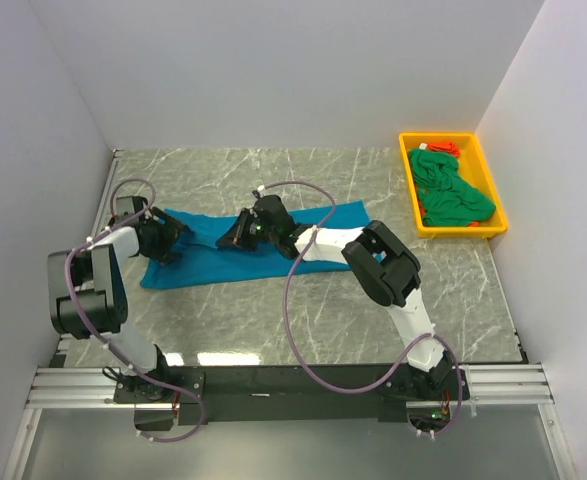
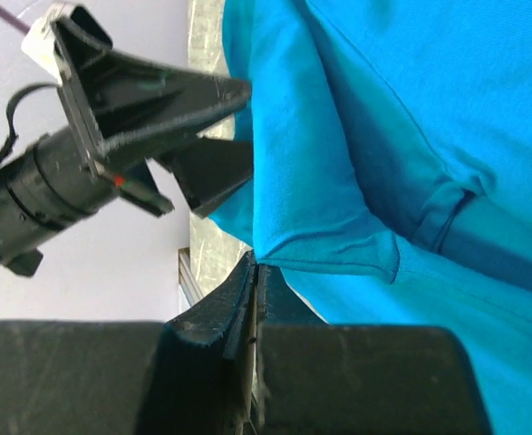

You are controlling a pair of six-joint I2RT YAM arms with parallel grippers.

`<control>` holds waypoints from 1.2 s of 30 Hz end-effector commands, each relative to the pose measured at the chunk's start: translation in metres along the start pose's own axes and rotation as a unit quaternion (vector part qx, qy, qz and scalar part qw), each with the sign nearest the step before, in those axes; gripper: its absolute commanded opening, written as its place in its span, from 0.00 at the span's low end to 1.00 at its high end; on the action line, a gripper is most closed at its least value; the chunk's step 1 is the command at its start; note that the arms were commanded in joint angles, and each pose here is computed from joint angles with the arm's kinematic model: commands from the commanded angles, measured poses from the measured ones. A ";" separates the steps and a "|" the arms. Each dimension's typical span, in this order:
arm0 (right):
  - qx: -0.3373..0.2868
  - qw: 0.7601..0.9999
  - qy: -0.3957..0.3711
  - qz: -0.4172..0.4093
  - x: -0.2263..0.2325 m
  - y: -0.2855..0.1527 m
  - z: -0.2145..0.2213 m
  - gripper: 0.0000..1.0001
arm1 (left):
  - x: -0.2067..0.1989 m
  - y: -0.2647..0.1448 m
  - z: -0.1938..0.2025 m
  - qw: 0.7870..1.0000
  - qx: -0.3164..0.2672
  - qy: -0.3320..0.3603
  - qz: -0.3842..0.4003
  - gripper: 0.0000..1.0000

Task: Fold and stack the t-shirts
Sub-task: Fold the tshirt

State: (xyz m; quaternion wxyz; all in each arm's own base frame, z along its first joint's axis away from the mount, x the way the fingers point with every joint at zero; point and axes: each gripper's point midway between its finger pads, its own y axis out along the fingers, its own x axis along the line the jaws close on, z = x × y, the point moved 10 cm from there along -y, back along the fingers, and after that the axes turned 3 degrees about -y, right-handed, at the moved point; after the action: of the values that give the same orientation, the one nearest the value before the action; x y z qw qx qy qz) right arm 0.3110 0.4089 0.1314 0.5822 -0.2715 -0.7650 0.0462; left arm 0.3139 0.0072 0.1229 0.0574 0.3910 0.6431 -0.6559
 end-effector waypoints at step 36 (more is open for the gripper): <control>0.014 0.987 -0.126 0.099 -0.002 -0.048 -0.019 0.36 | -0.079 -0.019 0.002 0.990 -0.074 0.101 0.063 0.68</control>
State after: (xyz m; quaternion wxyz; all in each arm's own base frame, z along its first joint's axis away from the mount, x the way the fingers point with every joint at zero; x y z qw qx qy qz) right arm 0.3032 0.3749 0.1053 0.5304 -0.3312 -0.7592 0.1805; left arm 0.3426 -0.0211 0.1777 0.0655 0.4529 0.6759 -0.5777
